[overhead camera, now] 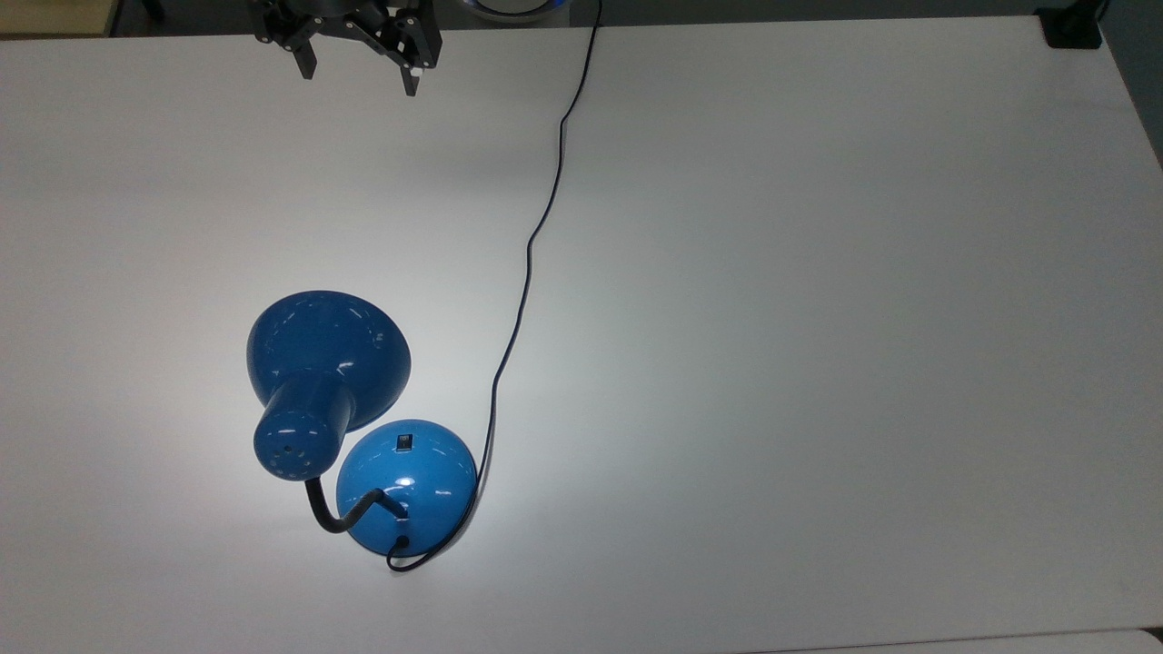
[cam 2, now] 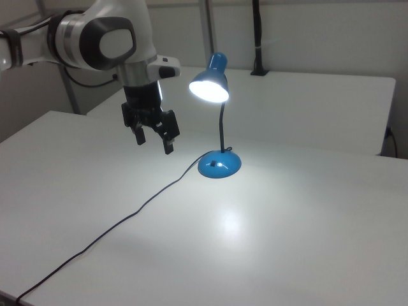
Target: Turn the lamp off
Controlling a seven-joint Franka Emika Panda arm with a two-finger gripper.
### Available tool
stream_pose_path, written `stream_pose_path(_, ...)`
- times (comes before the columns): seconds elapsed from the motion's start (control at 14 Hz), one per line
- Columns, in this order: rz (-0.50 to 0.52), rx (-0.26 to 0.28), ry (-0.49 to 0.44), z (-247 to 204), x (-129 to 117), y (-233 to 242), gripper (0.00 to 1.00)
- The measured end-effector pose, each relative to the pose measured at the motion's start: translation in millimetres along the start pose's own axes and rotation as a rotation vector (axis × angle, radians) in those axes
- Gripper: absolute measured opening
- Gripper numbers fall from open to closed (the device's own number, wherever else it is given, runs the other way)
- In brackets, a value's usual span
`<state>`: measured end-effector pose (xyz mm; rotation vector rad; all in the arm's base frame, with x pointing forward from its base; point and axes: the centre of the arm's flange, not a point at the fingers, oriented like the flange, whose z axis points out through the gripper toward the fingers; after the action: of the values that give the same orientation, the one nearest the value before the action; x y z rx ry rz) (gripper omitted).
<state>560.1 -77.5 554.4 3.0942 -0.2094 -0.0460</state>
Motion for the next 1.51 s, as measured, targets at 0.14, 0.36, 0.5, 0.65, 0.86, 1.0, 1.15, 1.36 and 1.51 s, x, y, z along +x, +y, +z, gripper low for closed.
stream_pose_path(0.14,0.008,0.000,0.003,-1.3,0.2,3.2,1.00)
stream_pose_path(0.36,0.018,0.000,0.002,-1.1,0.1,8.7,1.00)
stream_pose_path(0.5,0.025,0.000,0.002,-1.0,0.1,13.0,1.00)
stream_pose_path(0.65,0.030,0.000,0.002,-0.9,0.0,15.4,1.00)
stream_pose_path(0.86,-0.005,0.001,0.008,-4.9,-1.6,16.1,0.74)
stream_pose_path(1.0,-0.030,0.008,0.019,-12.8,-10.5,24.3,0.52)
stream_pose_path(1.15,-0.052,0.021,0.023,-16.7,-26.8,32.4,0.17)
stream_pose_path(1.36,-0.085,0.036,0.070,-1.7,-38.5,31.3,0.01)
stream_pose_path(1.51,-0.084,0.052,0.160,20.1,-26.9,26.0,0.01)
